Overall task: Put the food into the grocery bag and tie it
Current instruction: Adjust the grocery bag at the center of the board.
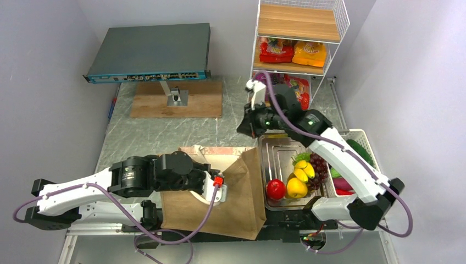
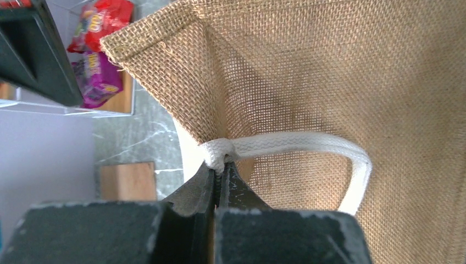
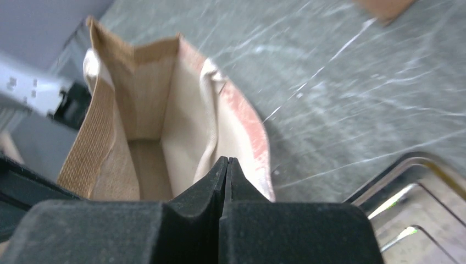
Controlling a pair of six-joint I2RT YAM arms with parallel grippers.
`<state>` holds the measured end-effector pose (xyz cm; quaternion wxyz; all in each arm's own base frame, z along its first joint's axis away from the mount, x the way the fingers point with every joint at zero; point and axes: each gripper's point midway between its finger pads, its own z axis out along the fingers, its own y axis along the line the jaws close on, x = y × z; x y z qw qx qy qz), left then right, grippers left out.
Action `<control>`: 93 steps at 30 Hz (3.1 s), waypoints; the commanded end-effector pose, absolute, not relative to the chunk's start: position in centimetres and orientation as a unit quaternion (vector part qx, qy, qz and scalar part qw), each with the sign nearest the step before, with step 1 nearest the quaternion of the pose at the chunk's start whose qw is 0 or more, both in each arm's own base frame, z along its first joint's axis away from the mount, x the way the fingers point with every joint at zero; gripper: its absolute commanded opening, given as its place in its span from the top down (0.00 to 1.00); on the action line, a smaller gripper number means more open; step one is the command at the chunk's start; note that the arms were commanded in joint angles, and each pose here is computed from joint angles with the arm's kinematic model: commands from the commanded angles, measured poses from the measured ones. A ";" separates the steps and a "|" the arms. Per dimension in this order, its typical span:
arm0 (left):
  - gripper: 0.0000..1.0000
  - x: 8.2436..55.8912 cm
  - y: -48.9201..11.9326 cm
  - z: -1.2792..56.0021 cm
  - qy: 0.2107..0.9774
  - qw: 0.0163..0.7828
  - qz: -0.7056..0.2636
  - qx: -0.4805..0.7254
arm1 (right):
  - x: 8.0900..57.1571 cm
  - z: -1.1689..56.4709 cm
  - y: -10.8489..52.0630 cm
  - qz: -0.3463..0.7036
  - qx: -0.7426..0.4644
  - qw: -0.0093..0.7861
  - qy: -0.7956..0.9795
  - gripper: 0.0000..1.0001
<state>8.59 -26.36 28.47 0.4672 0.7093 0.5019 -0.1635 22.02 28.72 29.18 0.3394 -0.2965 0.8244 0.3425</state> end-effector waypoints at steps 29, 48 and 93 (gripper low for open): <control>1.00 21.8 -30.6 38.9 0.226 0.592 0.150 0.759 | 27.8 34.1 17.5 0.300 -0.069 0.486 0.818 0.00; 1.00 10.8 -25.2 21.1 0.372 0.456 0.020 0.809 | 25.4 33.1 22.3 0.414 -0.215 0.399 0.790 0.00; 0.01 14.1 -22.1 26.9 0.586 0.596 0.088 0.542 | 24.9 24.7 30.3 0.362 -0.191 0.342 0.846 1.00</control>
